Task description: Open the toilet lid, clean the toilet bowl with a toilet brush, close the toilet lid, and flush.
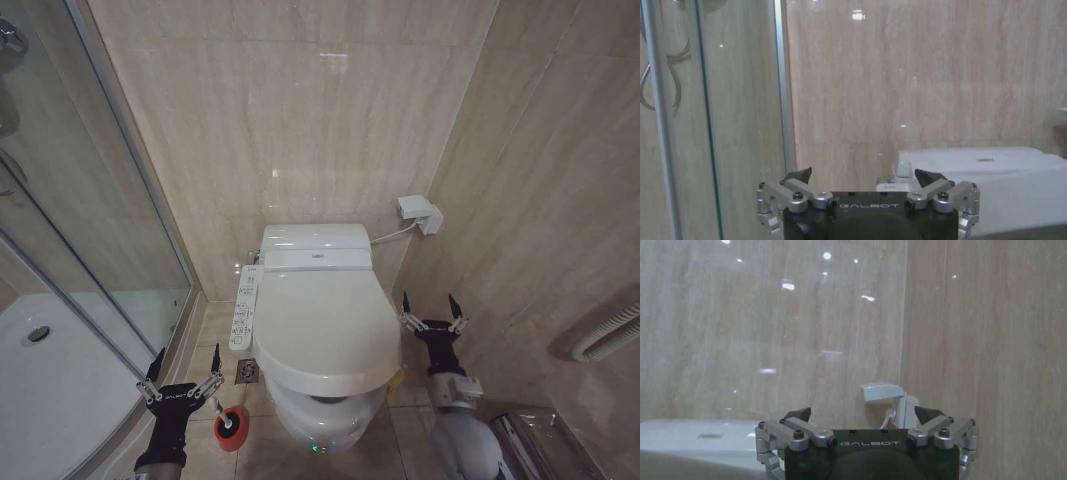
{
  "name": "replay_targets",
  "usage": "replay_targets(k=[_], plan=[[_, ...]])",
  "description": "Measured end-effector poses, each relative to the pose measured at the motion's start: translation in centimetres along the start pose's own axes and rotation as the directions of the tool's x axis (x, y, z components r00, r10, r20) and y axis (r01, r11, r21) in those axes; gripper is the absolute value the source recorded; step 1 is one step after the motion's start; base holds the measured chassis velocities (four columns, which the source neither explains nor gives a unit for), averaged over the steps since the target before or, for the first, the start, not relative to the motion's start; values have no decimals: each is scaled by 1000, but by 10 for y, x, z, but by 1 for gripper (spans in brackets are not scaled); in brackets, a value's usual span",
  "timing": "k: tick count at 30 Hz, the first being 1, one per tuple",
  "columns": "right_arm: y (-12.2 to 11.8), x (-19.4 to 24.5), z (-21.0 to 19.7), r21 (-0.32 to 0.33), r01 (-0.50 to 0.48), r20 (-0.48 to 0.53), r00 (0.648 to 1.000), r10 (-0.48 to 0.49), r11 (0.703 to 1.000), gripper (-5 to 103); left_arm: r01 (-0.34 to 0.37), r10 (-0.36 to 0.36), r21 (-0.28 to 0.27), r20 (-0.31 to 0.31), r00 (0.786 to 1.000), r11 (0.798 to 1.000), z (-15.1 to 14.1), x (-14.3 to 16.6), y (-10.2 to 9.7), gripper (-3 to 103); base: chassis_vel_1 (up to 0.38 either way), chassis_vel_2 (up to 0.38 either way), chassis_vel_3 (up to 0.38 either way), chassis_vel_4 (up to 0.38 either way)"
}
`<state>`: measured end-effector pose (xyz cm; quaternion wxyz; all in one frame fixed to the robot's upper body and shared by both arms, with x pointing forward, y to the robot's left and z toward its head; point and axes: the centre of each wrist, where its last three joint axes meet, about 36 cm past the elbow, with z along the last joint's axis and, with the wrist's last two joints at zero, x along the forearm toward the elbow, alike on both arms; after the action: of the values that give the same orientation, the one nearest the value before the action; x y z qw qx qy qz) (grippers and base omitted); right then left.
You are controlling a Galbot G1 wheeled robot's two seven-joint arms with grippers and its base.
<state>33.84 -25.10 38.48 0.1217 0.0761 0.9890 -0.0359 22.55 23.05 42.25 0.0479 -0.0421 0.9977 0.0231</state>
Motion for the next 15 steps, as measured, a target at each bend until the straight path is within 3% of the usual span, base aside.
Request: replay_targets(k=[15], plan=[[3,-2,-6,-16,-2,-1,1000,2,1000,100,0,0,0,0,1000,1000,0,0,0,100,0,0,0,0]])
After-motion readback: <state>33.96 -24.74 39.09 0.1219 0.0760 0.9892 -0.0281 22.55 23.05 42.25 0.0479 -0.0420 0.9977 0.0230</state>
